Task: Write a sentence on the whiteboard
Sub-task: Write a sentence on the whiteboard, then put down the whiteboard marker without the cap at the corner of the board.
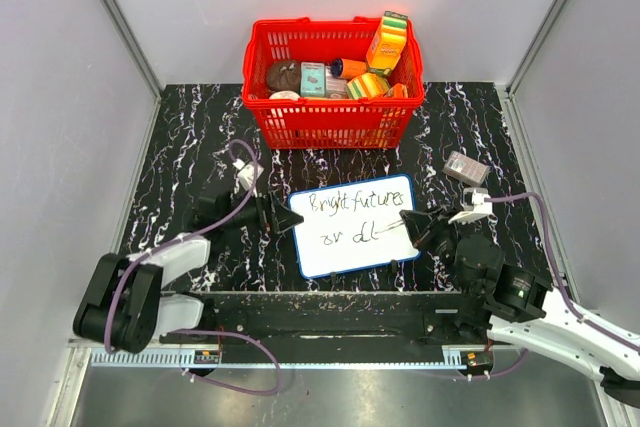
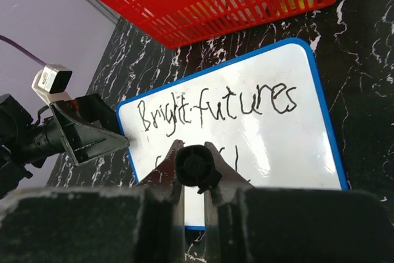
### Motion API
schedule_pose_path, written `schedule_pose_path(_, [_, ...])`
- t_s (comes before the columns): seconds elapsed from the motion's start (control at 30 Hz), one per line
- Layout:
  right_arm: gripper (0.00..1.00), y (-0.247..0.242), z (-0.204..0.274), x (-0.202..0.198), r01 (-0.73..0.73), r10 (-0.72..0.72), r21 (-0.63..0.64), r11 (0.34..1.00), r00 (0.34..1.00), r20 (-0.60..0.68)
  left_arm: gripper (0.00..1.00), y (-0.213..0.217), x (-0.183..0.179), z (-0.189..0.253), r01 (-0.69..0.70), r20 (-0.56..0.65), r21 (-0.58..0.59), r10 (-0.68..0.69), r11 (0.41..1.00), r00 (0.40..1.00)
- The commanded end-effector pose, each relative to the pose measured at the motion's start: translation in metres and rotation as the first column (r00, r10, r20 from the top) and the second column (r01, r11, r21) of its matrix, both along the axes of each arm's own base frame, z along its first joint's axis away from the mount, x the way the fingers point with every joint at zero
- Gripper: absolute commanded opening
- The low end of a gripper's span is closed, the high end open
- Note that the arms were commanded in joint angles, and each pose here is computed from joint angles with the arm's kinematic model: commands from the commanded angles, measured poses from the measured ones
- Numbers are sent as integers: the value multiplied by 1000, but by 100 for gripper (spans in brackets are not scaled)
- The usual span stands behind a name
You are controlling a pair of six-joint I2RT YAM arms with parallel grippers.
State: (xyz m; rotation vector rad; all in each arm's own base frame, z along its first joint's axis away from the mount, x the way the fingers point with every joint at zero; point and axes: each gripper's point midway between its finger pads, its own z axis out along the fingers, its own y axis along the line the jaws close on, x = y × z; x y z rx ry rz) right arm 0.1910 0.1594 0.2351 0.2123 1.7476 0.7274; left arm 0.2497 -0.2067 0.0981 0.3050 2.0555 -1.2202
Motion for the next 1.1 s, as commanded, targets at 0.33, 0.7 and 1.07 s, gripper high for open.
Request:
schedule_pose_path(0.33, [0, -11, -27, -25, -16, 35, 116, 993, 986, -164, 99, 31, -5, 62, -247, 200, -92, 261, 965, 944])
schedule_pose_path(0.7, [0, -8, -104, -46, 15, 35, 118, 993, 912, -409, 99, 55, -12, 129, -387, 160, -36, 387, 921, 908])
schedule_pose_path(1.07, [0, -33, -161, -61, 166, -37, 194, 967, 841, -540, 99, 52, -18, 173, -354, 189, -53, 358, 934, 915])
